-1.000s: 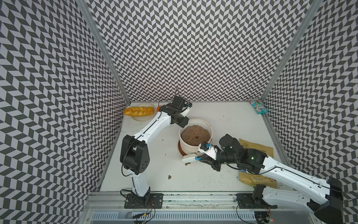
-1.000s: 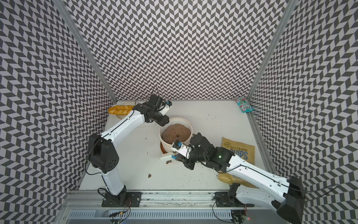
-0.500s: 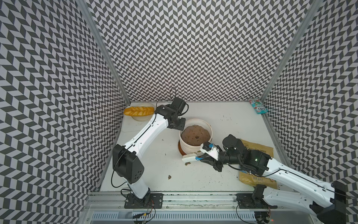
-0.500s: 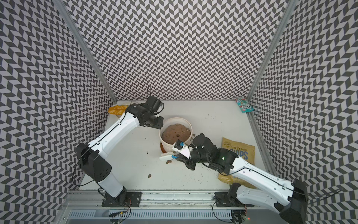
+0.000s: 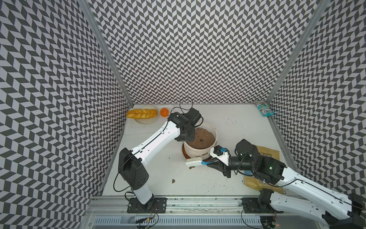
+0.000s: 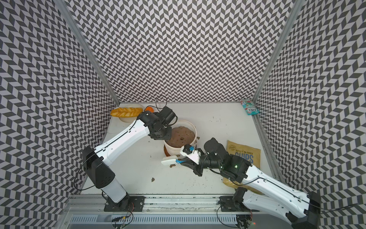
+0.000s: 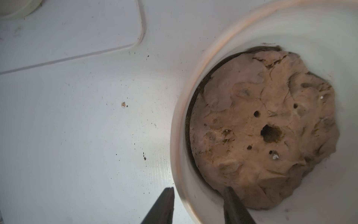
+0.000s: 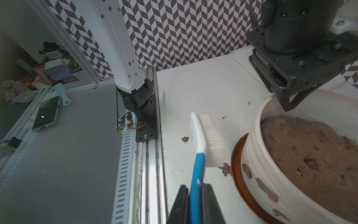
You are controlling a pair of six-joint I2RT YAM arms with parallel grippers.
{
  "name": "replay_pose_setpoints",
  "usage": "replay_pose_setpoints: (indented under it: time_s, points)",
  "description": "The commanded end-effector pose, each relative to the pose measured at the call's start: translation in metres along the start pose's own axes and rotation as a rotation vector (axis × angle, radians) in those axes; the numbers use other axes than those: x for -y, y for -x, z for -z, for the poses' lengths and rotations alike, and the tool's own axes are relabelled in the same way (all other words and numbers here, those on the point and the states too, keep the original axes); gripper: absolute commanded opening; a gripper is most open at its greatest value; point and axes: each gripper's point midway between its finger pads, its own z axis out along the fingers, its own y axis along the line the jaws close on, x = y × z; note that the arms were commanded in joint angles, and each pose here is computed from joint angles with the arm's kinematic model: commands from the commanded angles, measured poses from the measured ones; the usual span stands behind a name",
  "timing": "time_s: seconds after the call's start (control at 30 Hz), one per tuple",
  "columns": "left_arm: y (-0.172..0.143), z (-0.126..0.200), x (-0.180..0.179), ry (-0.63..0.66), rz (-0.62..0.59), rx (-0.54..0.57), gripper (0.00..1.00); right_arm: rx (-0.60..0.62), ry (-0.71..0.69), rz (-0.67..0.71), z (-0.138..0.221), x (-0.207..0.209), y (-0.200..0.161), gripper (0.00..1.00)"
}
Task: Scrub the dried mud off the ceramic pot
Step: Brush off the soil from the pot.
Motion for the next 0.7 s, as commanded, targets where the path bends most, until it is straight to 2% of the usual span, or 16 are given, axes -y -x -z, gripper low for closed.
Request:
replay_pose_setpoints:
  time_s: [0.0, 0.13, 0.37, 0.5, 0.67]
  points:
    - [-0.012, -0.002, -0.007, 0.053, 0.058, -0.022, 0.43, 0.080, 0.014, 0.018, 0.007, -0.004, 0.017, 0.00]
    - [-0.023, -0.005, -0.007, 0.084, 0.066, -0.045, 0.43, 0.089, 0.036, 0.020, 0.010, -0.010, 0.018, 0.00]
    - [-0.026, -0.021, 0.007, 0.062, 0.062, -0.062, 0.40, 0.103, 0.029, 0.017, 0.015, -0.012, 0.017, 0.00]
    - [-0.028, -0.023, 0.002, 0.093, 0.068, -0.063, 0.36, 0.103, 0.032, 0.018, 0.015, -0.013, 0.018, 0.00]
    - [-0.027, -0.026, 0.001, 0.105, 0.064, -0.064, 0.26, 0.098, 0.022, 0.011, 0.014, -0.011, 0.016, 0.00]
